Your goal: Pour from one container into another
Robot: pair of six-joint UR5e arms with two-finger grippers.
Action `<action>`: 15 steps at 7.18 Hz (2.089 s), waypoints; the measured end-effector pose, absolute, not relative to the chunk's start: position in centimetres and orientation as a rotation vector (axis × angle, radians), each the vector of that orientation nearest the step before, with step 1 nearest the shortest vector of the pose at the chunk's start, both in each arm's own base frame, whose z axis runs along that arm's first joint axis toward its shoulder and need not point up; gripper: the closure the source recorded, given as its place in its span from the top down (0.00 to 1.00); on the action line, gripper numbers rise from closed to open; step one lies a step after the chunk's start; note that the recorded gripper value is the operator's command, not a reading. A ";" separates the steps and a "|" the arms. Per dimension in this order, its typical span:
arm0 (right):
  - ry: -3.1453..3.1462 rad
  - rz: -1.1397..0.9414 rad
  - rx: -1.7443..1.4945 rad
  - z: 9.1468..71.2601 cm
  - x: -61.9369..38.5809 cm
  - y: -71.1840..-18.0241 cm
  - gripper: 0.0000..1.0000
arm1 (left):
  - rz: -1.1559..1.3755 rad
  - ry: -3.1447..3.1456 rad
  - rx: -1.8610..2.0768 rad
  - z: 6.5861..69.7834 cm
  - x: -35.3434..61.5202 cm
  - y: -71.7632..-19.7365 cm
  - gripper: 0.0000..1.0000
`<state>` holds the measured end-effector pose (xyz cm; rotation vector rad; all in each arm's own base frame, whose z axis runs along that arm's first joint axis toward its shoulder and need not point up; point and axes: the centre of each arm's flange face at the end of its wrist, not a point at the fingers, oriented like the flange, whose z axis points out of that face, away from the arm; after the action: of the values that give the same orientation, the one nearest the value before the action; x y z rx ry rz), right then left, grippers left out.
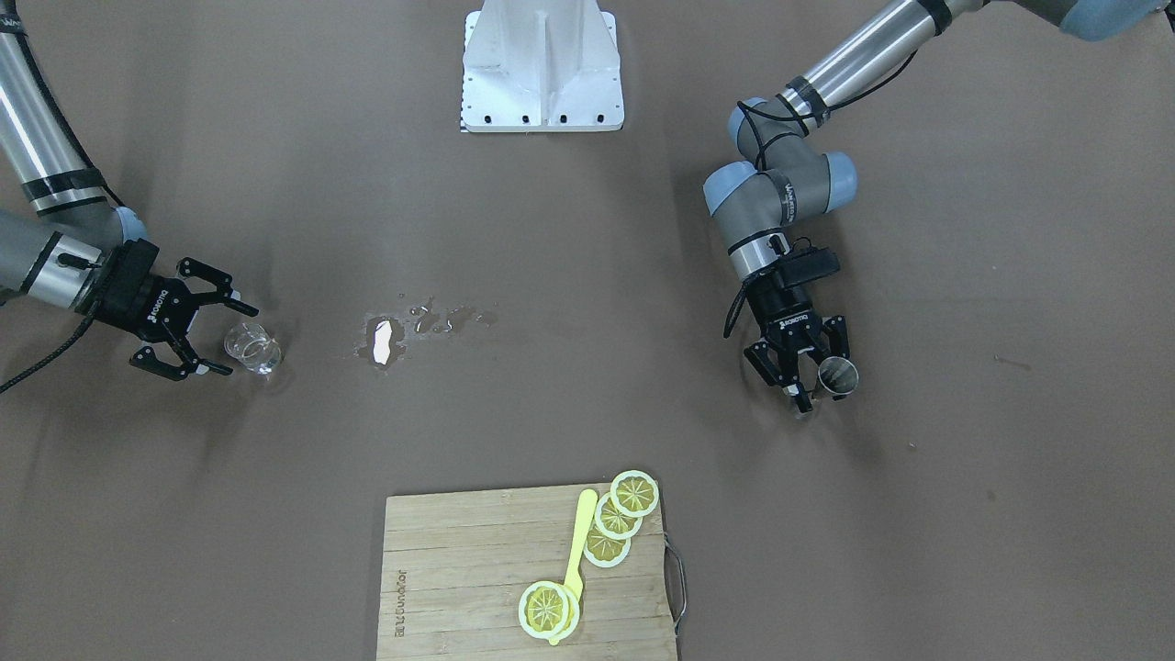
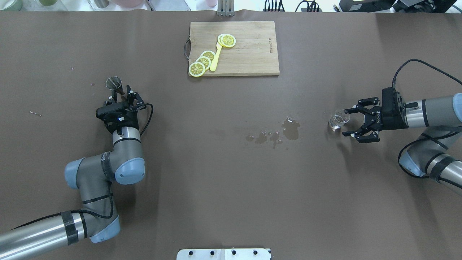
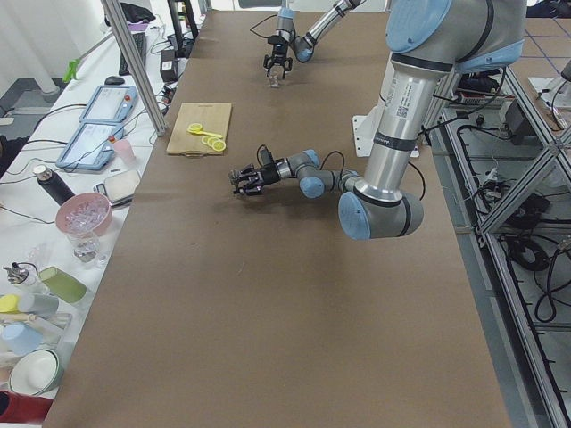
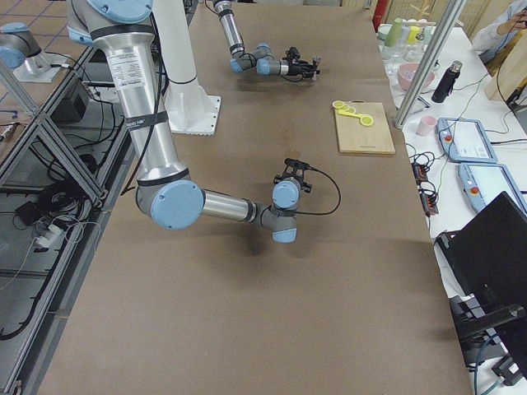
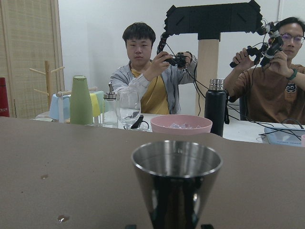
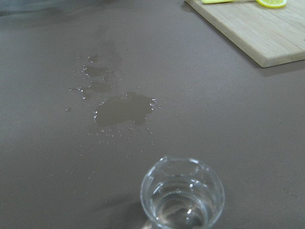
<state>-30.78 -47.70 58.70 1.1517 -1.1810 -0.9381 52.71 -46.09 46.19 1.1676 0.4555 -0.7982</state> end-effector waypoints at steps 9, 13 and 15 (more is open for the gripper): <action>-1.194 -0.954 1.156 57.6 -32.3 -48.7 0.89 | -0.675 0.472 1.209 41.6 49.5 -48.0 0.00; -1.193 -0.958 1.146 58.0 -32.8 -48.4 0.84 | -0.489 0.630 1.226 35.9 49.0 -48.1 0.00; -1.191 -0.955 1.142 58.0 -32.9 -48.4 0.66 | -0.403 0.728 1.246 32.8 49.5 -47.7 0.00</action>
<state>-32.93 -48.44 58.04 1.1421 -1.1911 -0.9552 49.54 -47.71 32.79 1.2464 0.7276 -0.4029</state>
